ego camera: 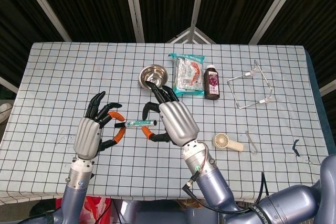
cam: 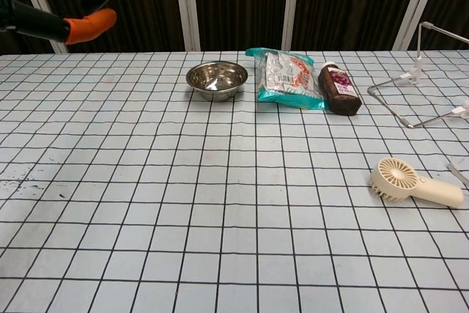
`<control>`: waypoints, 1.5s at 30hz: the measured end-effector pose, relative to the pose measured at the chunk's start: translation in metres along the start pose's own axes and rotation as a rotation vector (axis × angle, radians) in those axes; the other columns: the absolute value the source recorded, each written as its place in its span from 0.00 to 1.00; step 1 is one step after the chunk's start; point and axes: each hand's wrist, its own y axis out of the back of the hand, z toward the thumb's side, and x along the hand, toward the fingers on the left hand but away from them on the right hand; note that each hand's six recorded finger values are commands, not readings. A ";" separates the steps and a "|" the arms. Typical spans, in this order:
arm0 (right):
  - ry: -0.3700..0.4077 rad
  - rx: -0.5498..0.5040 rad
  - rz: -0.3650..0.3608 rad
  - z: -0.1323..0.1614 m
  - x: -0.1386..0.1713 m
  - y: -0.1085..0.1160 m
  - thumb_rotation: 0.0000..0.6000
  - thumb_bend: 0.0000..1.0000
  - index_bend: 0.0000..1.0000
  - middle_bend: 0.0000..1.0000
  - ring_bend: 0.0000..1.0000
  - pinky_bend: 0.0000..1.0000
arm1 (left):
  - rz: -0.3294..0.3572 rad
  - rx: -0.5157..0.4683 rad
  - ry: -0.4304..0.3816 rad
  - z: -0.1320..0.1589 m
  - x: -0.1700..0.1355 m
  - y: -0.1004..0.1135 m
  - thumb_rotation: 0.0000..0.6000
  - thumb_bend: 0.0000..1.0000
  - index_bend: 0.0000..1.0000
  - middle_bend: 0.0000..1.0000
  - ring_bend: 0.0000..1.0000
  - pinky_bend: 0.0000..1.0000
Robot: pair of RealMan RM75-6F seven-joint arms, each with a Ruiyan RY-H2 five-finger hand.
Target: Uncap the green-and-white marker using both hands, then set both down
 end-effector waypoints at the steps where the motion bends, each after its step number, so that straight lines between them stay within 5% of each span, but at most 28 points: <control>1: 0.000 0.000 0.001 0.000 0.000 0.000 1.00 0.57 0.81 0.05 0.15 0.05 | 0.001 0.001 0.001 0.000 0.000 0.000 1.00 0.43 0.50 0.29 0.00 0.00; 45: -0.019 -0.008 0.014 -0.004 0.000 -0.003 1.00 0.57 0.83 0.05 0.15 0.05 | 0.008 -0.009 0.003 -0.005 -0.005 -0.002 1.00 0.50 0.57 0.33 0.00 0.00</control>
